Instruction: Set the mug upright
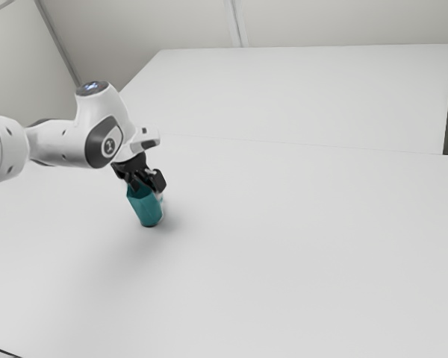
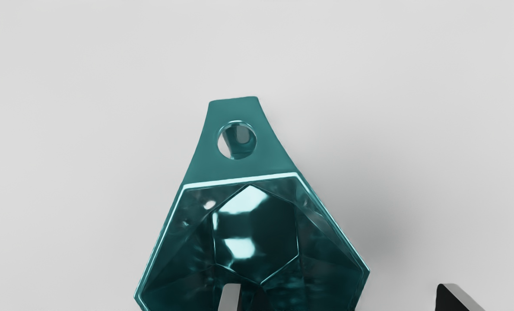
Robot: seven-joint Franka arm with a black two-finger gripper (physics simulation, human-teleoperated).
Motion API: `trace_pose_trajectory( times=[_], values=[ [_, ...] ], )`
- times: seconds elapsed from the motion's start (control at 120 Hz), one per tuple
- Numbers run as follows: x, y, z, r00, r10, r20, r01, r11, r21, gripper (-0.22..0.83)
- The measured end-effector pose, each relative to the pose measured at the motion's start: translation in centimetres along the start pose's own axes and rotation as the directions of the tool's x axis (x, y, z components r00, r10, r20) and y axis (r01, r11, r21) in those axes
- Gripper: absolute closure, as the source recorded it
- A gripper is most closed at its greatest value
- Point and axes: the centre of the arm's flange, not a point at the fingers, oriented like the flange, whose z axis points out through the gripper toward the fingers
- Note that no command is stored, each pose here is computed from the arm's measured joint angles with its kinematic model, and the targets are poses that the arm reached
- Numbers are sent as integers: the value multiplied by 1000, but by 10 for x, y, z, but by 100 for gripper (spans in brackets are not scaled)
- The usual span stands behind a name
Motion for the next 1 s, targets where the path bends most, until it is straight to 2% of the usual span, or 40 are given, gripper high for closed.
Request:
trace_pose_trajectory(
  times=[0.35,0.583,0.733,1.0],
  values=[
    [43,-11,-124,999,-40,-14,40,999,-9,2],
    [53,0,-197,999,-31,-9,31,999,-16,1],
    [48,2,-215,999,-35,32,36,999,-23,0],
    [41,2,-214,995,-42,88,45,998,-35,0]
  ],
)
